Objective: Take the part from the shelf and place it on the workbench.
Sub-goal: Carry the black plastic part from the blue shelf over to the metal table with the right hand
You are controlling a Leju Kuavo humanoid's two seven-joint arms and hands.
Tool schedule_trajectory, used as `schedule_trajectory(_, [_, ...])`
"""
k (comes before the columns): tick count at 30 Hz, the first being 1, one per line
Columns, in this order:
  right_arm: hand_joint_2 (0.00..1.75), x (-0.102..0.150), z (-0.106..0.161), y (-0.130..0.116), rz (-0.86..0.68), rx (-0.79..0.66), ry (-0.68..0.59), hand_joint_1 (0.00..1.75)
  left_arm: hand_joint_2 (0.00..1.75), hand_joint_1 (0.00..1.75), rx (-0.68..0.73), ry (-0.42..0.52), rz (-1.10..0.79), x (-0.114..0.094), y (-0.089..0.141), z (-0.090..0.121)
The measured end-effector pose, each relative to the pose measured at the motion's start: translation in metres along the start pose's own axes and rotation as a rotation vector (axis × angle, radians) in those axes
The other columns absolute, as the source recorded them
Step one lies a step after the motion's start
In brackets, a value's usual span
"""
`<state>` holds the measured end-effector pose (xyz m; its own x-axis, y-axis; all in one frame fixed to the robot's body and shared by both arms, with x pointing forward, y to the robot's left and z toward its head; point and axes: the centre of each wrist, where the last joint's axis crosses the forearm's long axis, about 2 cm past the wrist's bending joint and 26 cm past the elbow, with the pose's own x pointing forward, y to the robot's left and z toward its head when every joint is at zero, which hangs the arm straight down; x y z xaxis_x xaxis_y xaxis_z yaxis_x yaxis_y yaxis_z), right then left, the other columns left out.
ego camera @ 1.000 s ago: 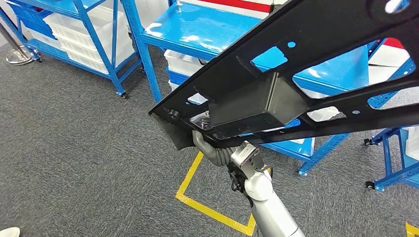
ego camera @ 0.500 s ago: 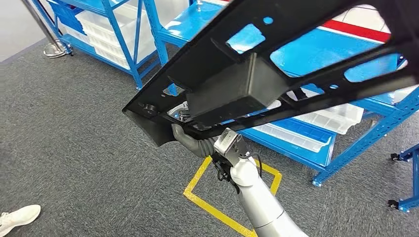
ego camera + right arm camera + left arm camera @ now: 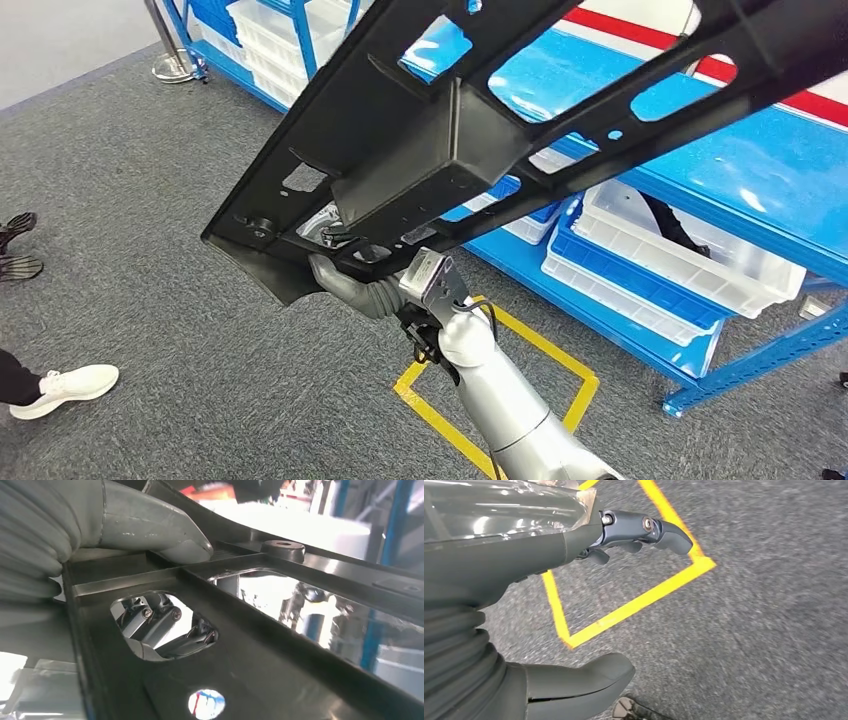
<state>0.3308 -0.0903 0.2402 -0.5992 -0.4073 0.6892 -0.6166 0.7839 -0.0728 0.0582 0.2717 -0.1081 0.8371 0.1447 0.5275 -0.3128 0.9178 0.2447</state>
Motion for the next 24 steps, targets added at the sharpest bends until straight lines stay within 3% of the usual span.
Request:
schedule_trajectory(6, [1.75,-0.002,0.006,-0.003,0.011,-0.031,0.014,1.75,1.75,0.00,-0.027,0.004,-0.014,-0.003,-0.006,0.003])
schedule_trajectory(17, [1.75,0.011,0.056,-0.033,0.123,-0.165,0.022,1.75,1.75,0.00,-0.147,-0.068,-0.092,-0.008,-0.009,0.007])
schedule_trajectory(24, [1.75,0.020,0.060,-0.037,0.145,-0.175,-0.002,1.75,1.75,0.00,-0.152,-0.087,-0.109,-0.003,-0.007,0.004])
